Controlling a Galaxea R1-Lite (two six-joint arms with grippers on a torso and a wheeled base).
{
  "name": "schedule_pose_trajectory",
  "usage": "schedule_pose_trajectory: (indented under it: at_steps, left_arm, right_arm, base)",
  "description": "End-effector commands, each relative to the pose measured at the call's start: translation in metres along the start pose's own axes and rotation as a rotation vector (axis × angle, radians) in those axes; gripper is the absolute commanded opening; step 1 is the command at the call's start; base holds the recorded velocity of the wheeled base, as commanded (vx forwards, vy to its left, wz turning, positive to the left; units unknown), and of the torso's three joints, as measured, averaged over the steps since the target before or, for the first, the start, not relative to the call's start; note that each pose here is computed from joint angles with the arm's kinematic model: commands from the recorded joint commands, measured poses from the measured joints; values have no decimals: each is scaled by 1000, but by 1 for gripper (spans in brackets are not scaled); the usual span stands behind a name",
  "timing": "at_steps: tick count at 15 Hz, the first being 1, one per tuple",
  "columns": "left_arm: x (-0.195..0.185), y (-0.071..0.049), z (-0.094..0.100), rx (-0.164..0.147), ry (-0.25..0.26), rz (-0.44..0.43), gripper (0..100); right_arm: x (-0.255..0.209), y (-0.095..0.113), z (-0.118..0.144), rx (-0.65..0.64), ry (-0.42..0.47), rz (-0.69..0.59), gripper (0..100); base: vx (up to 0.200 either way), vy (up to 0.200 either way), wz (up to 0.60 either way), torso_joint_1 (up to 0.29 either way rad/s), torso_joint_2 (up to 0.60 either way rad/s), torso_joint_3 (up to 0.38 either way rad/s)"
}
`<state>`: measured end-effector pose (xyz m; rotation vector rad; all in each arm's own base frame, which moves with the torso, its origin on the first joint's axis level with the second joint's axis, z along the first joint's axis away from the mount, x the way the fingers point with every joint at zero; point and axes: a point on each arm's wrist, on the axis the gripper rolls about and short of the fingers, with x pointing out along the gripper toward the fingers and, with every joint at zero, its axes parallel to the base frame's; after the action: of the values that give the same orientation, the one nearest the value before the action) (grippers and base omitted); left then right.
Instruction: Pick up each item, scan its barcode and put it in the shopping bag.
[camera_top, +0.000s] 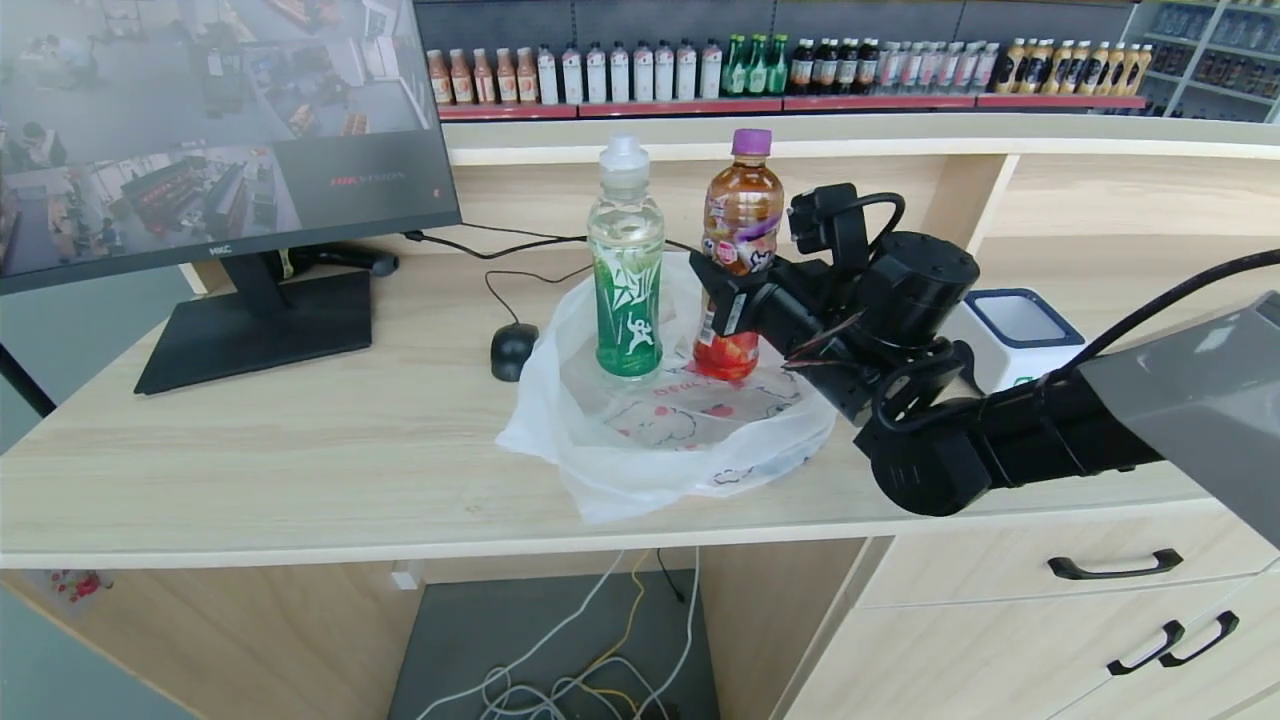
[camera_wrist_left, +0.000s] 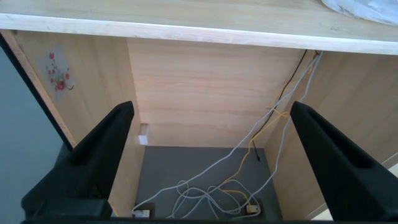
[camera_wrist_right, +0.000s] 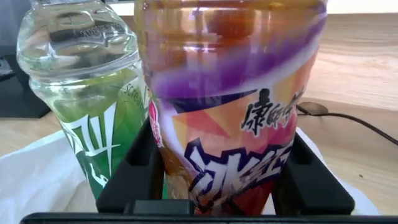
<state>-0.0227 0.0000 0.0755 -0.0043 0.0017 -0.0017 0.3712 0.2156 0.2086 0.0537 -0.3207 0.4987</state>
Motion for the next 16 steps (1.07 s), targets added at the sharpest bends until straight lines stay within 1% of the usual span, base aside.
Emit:
schedule_pose_trajectory:
  at_steps: [1,5,12,16]
  left_arm:
    - [0,0,0,0,0,0,100]
    - [0,0,0,0,0,0,100]
    - [0,0,0,0,0,0,100]
    - [0,0,0,0,0,0,100]
  right_arm:
    - [0,0,-8,-1,15,1,0]
    - [0,1,-13,-6,25,0,0]
    - [-5,1,-33,-23,29,-1,0]
    - [-6,1,-36,-25,38,-1,0]
  base:
    - [0,0,0,0,0,0]
    - [0,0,0,0,0,0]
    - [0,0,0,0,0,0]
    - [0,0,0,0,0,0]
